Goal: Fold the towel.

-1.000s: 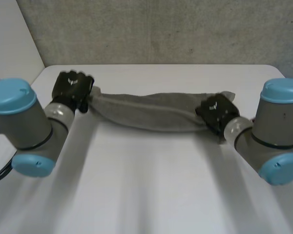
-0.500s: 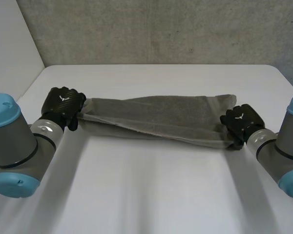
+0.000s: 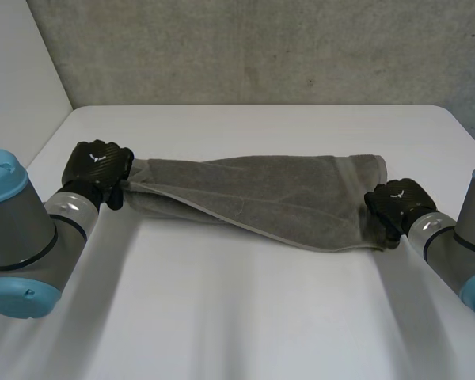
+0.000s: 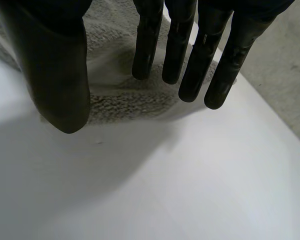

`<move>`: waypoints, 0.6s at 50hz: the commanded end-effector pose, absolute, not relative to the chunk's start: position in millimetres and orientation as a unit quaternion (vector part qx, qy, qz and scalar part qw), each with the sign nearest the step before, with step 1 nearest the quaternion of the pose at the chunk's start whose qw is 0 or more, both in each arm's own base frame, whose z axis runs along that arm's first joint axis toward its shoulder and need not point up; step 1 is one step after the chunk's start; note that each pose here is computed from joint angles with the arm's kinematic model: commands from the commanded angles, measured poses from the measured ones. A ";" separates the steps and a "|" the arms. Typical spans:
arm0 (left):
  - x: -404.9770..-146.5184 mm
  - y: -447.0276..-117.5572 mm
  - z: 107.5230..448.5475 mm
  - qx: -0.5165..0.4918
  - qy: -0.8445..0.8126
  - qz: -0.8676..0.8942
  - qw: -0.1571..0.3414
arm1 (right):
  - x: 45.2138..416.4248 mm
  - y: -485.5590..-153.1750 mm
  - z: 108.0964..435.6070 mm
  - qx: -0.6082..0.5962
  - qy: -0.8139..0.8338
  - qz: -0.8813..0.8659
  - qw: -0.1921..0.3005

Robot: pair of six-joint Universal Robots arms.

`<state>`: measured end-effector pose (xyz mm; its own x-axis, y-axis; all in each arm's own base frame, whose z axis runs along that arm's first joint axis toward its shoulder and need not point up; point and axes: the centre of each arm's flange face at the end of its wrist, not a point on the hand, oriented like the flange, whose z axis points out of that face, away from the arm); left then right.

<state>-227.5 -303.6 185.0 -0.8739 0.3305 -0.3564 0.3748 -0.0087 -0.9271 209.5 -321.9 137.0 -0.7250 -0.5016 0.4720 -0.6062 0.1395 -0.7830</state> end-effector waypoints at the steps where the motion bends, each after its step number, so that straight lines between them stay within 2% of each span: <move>1: -226.9 -304.1 185.0 0.250 0.704 -0.664 0.018 | 209.4 -310.1 137.7 0.346 -0.788 0.509 -0.003; 16: -227.1 -303.5 184.1 0.250 0.705 -0.663 0.017 | 212.7 -309.4 133.0 0.343 -0.790 0.508 -0.019; 30: -226.9 -304.3 182.3 0.250 0.707 -0.662 0.017 | 211.1 -333.4 117.6 0.318 -0.782 0.537 0.000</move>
<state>-226.9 -304.1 183.5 -0.8747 0.3302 -0.3547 0.3747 -0.0034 -0.9272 212.7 -324.7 126.2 -0.7873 -0.5203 0.3308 -0.4937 0.2105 -0.8438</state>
